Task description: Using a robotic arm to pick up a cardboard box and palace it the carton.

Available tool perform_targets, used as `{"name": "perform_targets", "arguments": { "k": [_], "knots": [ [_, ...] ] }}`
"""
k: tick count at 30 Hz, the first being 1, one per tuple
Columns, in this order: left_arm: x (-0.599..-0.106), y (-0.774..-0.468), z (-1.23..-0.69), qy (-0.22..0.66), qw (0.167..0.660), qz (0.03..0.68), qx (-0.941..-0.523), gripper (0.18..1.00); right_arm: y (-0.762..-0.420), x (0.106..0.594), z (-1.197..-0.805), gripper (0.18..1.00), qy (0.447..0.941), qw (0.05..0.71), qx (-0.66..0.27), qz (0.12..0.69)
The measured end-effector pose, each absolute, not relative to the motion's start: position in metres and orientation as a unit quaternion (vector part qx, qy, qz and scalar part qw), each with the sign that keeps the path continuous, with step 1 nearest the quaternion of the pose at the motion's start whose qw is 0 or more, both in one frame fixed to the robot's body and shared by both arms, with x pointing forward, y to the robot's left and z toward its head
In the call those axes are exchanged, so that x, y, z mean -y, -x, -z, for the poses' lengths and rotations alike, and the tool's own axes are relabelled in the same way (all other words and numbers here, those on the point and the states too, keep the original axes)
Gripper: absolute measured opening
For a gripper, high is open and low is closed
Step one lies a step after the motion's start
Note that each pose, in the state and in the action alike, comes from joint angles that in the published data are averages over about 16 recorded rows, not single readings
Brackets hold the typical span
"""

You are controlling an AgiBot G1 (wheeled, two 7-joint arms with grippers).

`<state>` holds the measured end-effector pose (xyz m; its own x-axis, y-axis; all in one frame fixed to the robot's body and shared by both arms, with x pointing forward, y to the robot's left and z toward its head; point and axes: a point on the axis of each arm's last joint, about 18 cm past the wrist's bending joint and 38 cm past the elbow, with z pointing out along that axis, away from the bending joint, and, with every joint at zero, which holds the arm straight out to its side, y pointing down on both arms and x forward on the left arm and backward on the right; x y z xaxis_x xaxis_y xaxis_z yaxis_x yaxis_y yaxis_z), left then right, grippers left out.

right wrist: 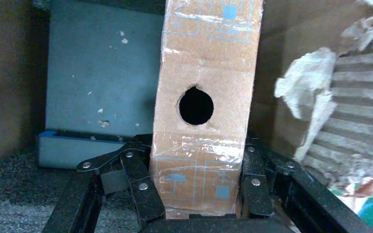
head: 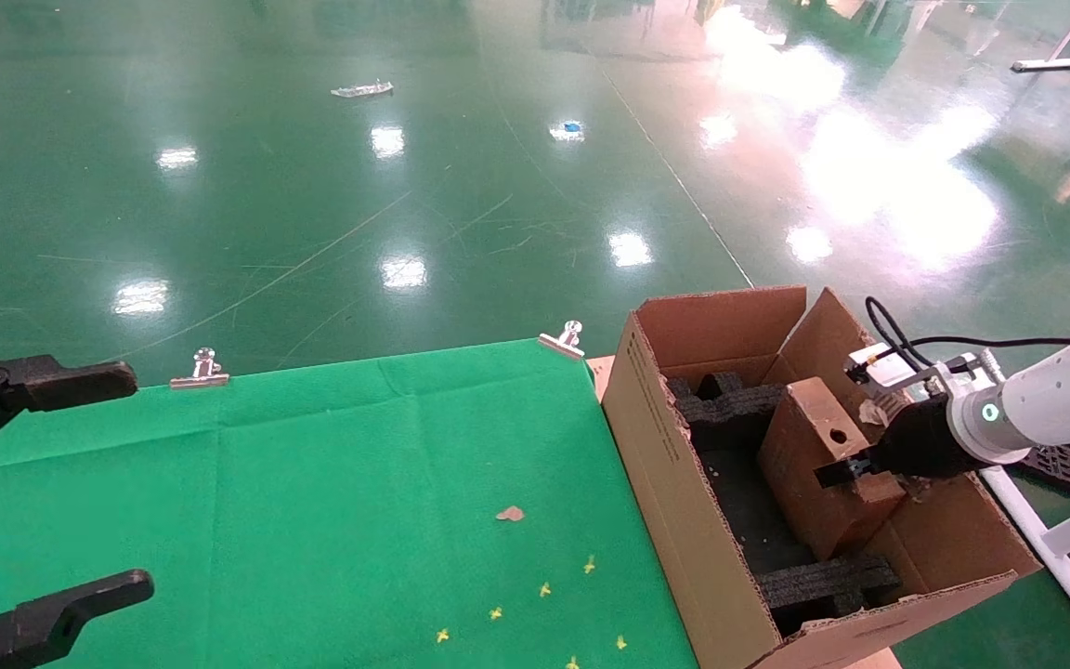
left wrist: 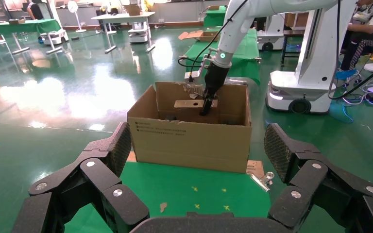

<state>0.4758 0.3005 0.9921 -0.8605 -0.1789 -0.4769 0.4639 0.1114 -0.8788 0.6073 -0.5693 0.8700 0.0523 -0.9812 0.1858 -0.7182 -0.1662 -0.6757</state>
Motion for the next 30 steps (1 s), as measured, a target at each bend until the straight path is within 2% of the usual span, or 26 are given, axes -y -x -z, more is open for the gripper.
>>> {"name": "perform_targets", "arguments": {
  "k": [6, 15, 23, 30],
  "knots": [
    [-0.3, -0.476, -0.992, -0.101, 0.244, 0.659, -0.704, 1.001, -0.606, 0.575, -0.875, 0.431, 0.695, 0.203, -0.612, 0.319],
    [-0.3, -0.476, -0.992, -0.101, 0.244, 0.659, -0.704, 1.001, -0.607, 0.573, -0.906, 0.617, 0.698, 0.225, -0.593, 0.333],
    [-0.3, -0.476, -0.992, -0.101, 0.244, 0.659, -0.704, 1.001, -0.602, 0.557, -0.988, 0.787, 0.699, 0.29, -0.534, 0.377],
    [-0.3, -0.476, -0.992, -0.101, 0.244, 0.659, -0.704, 1.001, -0.579, 0.541, -1.071, 0.901, 0.692, 0.348, -0.459, 0.434]
  ]
}}
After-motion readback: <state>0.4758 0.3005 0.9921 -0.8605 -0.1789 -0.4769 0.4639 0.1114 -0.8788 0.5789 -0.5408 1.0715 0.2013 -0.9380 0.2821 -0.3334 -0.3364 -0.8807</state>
